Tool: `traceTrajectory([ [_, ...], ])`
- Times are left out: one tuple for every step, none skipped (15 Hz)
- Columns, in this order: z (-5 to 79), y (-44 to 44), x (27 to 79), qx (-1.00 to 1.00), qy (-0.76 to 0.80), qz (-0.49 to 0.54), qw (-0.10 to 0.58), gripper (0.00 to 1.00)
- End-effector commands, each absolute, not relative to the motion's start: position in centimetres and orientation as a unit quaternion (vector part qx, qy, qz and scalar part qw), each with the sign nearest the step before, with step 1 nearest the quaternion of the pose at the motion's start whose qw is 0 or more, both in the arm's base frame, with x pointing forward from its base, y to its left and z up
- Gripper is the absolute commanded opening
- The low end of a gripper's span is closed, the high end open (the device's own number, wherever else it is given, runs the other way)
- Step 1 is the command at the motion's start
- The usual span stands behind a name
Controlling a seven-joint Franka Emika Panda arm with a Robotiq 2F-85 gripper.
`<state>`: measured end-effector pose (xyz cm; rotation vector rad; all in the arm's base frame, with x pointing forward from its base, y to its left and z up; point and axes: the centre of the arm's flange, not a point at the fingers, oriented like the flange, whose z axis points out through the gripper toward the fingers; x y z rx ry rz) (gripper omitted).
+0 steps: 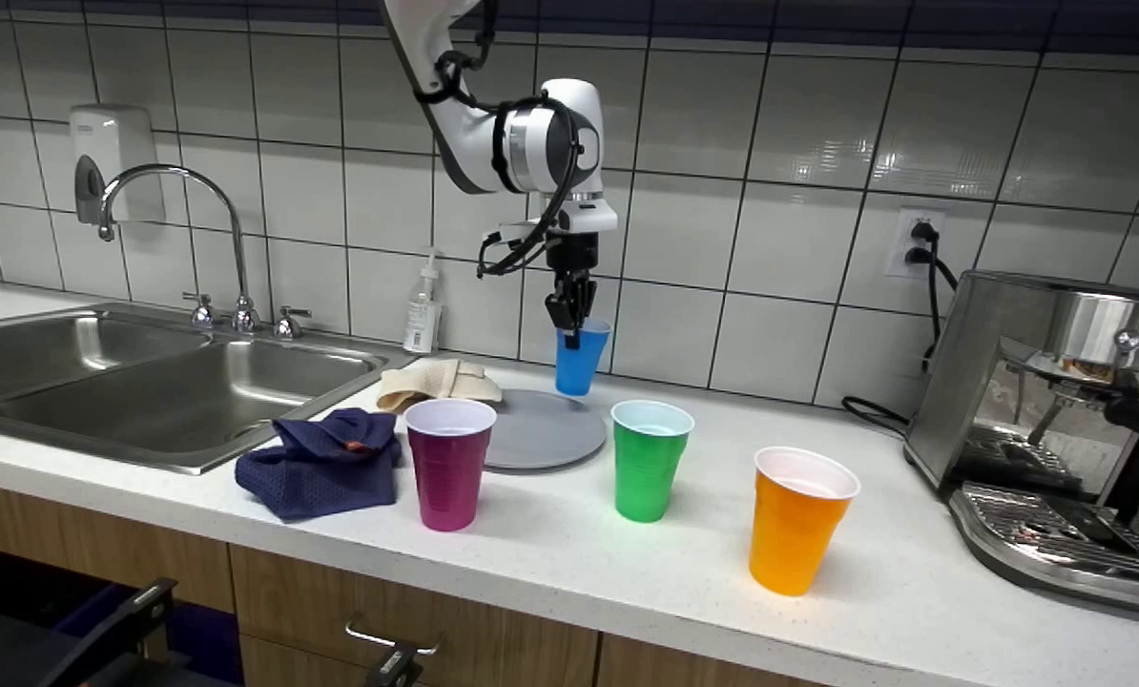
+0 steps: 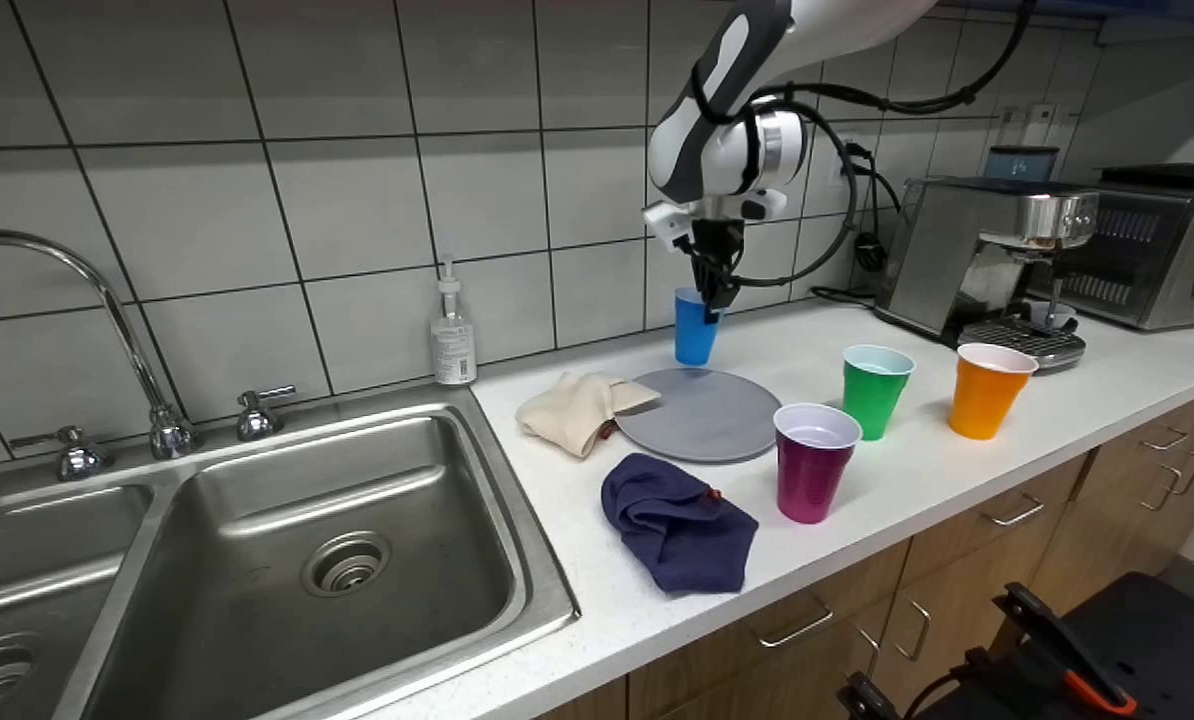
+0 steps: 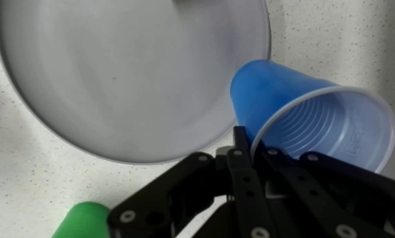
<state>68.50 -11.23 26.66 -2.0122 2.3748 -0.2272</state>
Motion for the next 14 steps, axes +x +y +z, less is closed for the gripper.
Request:
traceTrajectory([
  [27.4, -9.7, 65.5, -0.661, 0.746, -0.076, 0.009, 0.01],
  [27.1, -9.3, 65.3, -0.662, 0.746, -0.076, 0.007, 0.01],
  [26.9, -8.8, 65.2, -0.664, 0.744, -0.077, 0.004, 0.01],
  [26.8, -8.4, 65.1, -0.668, 0.74, -0.077, 0.001, 0.01],
  [26.4, -8.0, 65.0, -0.67, 0.738, -0.079, -0.001, 0.01],
  [26.1, -7.5, 65.0, -0.673, 0.735, -0.08, -0.003, 0.01],
  [25.8, -7.0, 65.0, -0.676, 0.732, -0.083, -0.005, 0.01],
  [25.6, -6.6, 65.1, -0.679, 0.729, -0.083, -0.007, 0.01],
  [25.5, -6.1, 65.1, -0.683, 0.726, -0.084, -0.008, 0.01],
  [25.4, -5.8, 65.1, -0.685, 0.724, -0.084, -0.008, 0.01],
  [25.3, -5.4, 65.1, -0.687, 0.722, -0.085, -0.008, 0.01],
  [25.2, -5.2, 65.1, -0.689, 0.72, -0.085, -0.007, 0.01],
  [25.2, -4.9, 65.2, -0.69, 0.719, -0.086, -0.006, 0.01],
  [25.1, -4.8, 65.2, -0.689, 0.719, -0.09, -0.005, 0.01],
])
